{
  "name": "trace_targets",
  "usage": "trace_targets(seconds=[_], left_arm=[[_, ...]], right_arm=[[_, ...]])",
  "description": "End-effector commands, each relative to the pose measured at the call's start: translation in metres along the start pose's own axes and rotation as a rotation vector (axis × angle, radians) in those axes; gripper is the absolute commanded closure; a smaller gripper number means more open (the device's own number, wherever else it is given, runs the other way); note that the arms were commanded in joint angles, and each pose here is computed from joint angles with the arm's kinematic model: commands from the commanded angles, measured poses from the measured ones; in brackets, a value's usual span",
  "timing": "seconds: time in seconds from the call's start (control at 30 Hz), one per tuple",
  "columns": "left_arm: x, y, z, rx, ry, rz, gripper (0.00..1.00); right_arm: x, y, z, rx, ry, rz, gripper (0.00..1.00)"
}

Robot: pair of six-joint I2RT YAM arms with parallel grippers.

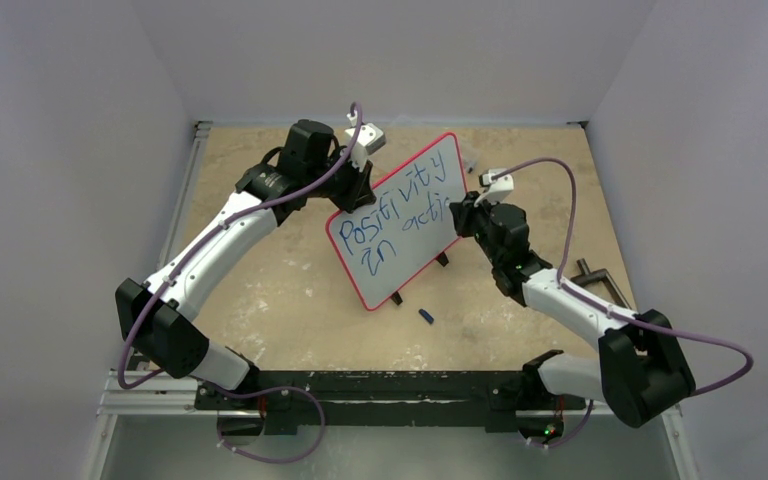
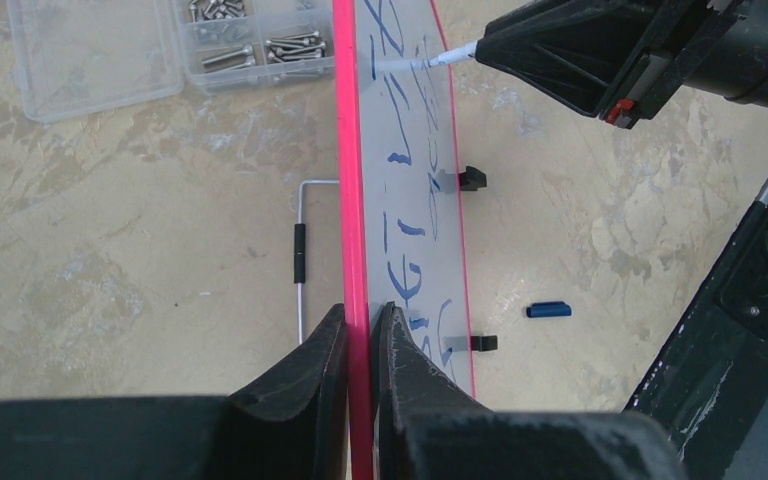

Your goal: Write a sentence on the whiteboard

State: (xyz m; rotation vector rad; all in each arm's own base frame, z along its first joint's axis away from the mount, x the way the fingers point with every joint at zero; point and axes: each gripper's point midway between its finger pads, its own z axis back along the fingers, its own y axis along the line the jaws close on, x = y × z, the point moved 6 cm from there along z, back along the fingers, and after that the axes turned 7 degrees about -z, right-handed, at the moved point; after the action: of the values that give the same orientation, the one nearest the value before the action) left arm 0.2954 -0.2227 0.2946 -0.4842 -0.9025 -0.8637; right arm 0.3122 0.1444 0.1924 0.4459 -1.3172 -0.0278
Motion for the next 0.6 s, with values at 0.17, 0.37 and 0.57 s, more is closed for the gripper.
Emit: trace_targets(seconds=[0.17, 0.37, 0.57], left_arm=[[-0.022, -0.002, 0.0, -0.017, 0.098, -0.085, 1.0], [-0.023, -0.002, 0.0, -0.016, 0.1, -0.087, 1.0], [-0.023, -0.004, 0.0, -0.019, 0.101, -0.088, 1.0]], right_arm=[[-0.011, -0.001, 0.006, 0.005, 0.022, -0.022, 1.0], [-0.007, -0.003, -0.001, -0.035, 0.012, -0.022, 1.0], [0.004, -0.003, -0.01, -0.064, -0.004, 0.002, 1.0]])
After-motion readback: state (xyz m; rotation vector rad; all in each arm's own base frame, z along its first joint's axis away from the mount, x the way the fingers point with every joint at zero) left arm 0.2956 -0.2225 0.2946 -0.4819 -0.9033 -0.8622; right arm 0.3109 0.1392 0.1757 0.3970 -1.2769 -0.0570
